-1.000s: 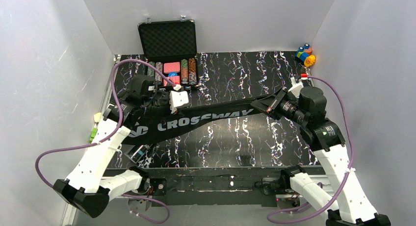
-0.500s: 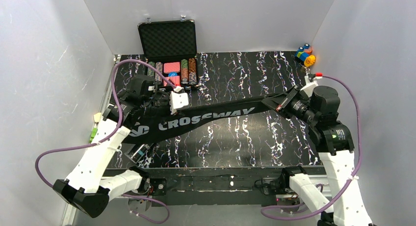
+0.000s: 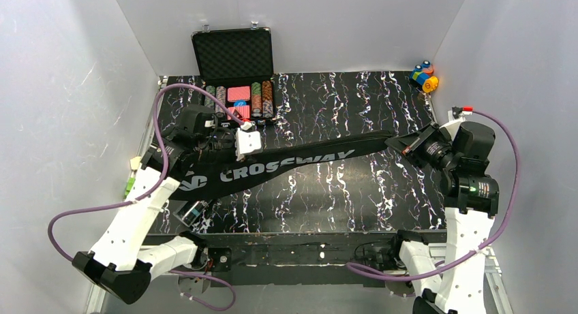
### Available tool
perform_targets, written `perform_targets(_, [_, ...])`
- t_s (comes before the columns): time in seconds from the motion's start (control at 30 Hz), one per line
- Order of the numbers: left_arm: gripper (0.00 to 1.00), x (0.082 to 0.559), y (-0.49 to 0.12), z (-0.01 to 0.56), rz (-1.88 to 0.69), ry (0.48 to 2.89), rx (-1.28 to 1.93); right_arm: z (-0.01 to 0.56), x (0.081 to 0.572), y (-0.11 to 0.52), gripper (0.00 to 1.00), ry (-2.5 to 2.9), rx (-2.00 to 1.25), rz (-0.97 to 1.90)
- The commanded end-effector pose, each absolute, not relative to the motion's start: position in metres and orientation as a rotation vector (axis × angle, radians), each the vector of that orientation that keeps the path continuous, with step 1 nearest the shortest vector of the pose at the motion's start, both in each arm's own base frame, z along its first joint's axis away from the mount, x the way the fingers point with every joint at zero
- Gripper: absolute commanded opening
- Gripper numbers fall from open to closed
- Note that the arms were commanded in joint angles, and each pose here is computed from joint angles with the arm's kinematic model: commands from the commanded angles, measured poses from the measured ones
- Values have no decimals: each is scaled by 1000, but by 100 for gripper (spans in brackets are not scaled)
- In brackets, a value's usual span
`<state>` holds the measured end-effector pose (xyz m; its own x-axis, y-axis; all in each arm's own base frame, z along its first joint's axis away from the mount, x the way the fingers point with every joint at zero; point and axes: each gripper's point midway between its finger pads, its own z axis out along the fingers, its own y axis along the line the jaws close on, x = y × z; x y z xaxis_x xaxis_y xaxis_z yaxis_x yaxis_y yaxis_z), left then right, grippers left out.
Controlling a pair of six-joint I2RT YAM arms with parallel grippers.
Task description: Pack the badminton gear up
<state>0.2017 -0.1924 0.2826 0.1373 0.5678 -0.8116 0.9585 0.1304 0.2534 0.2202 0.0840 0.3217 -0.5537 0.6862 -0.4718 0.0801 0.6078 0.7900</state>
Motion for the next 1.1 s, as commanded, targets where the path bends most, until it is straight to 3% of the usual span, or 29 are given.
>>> perform_targets(0.0, [0,194,-193,313,-540,1417,1534,320,228,64,1,1984,619,820])
perform_targets(0.27, [0,194,-197,316,-562,1409,1531,313,228,56,4,2005,647,770])
perform_targets(0.37, [0,197,-203,316,-587,1424,1523,327,226,52,34,1970,671,756])
perform_targets(0.47, [0,202,-215,315,-606,1441,1531,355,222,44,53,1879,682,703])
perform_targets(0.53, [0,205,-228,315,-622,1464,1534,372,216,33,60,1819,704,635])
perform_targets(0.8, [0,204,-299,307,-794,1565,1571,413,196,7,62,1650,754,481])
perform_targets(1.07, [0,193,-379,282,-1056,1709,1527,399,202,10,62,1680,752,502])
